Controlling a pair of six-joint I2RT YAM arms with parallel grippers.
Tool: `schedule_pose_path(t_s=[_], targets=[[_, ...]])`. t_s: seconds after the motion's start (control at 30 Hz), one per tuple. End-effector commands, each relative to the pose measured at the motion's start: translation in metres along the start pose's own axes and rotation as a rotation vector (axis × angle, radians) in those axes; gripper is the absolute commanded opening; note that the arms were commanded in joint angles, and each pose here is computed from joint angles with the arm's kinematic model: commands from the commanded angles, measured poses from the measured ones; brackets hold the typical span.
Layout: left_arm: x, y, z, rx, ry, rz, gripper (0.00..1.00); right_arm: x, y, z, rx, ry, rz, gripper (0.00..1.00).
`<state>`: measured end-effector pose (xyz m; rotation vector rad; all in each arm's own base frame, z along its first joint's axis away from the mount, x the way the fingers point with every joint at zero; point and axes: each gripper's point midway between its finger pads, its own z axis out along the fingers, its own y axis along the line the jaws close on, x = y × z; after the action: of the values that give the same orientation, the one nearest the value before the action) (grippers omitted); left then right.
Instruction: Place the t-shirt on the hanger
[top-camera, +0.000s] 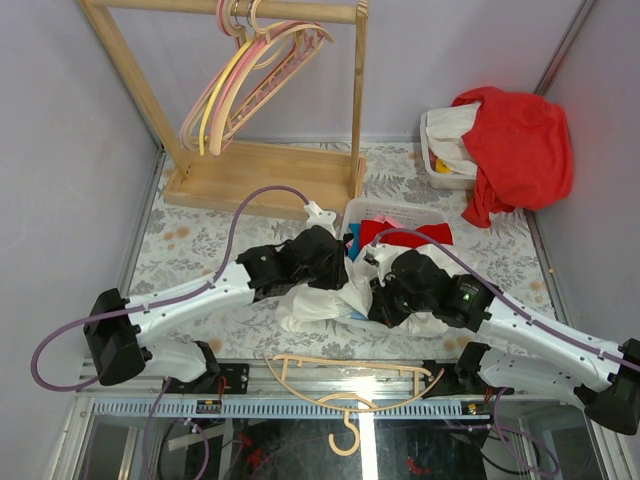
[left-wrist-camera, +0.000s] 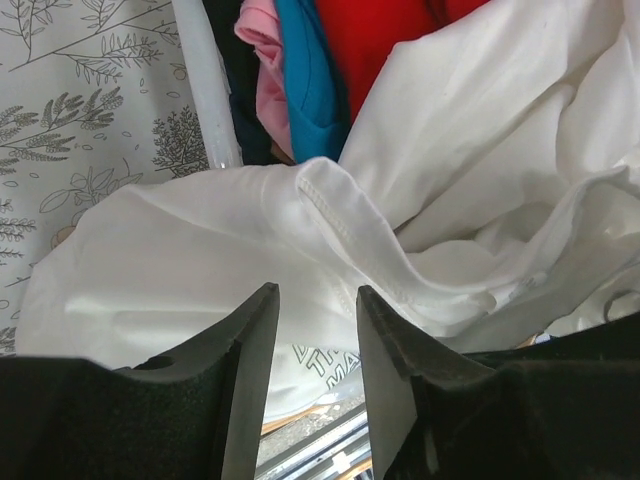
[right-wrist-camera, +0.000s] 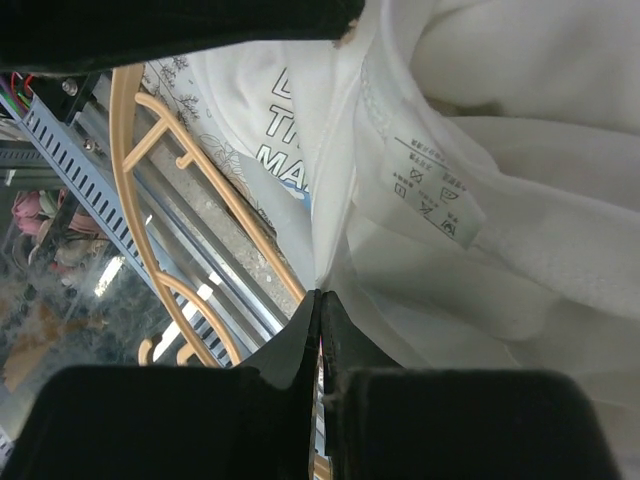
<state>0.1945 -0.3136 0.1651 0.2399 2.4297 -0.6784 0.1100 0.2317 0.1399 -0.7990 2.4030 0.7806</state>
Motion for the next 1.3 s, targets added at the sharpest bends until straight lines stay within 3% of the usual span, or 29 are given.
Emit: schedule_pose_path(t_s=[0.0, 0.13, 0.67, 0.77, 0.8, 0.83, 0.9, 1.1, 1.27], targets=[[-0.015, -0.017, 0.008, 0.038, -0.048, -0.009, 0.42, -0.005, 0.011, -0.006, -0.056, -0.027, 0.008, 0.0], [-0.015, -0.017, 0.016, 0.019, -0.037, -0.003, 0.5, -0.007, 0.011, -0.008, -0.056, -0.033, 0.002, 0.0], [-0.031, -0.01, 0.029, -0.074, -0.089, -0.012, 0.5, -0.015, 0.015, -0.013, -0.067, -0.061, -0.014, 0.0], [-0.026, -0.003, 0.033, -0.112, -0.069, 0.002, 0.36, -0.016, 0.015, -0.013, -0.067, -0.063, -0.017, 0.0], [-0.024, 0.0, 0.033, -0.125, -0.064, 0.005, 0.3, -0.016, 0.015, -0.013, -0.067, -0.064, -0.019, 0.0], [-0.024, 0.002, 0.032, -0.133, -0.063, 0.006, 0.17, -0.016, 0.015, -0.013, -0.067, -0.066, -0.019, 0.0], [-0.022, 0.006, 0.029, -0.146, -0.059, 0.008, 0.08, -0.016, 0.014, -0.014, -0.063, -0.069, -0.02, 0.0], [-0.035, 0.01, 0.002, -0.168, -0.117, 0.01, 0.0, -0.019, 0.014, -0.015, -0.056, -0.08, -0.022, 0.0], [-0.048, 0.011, -0.016, -0.178, -0.155, 0.017, 0.0, -0.028, 0.016, -0.015, -0.059, -0.097, -0.025, 0.0]])
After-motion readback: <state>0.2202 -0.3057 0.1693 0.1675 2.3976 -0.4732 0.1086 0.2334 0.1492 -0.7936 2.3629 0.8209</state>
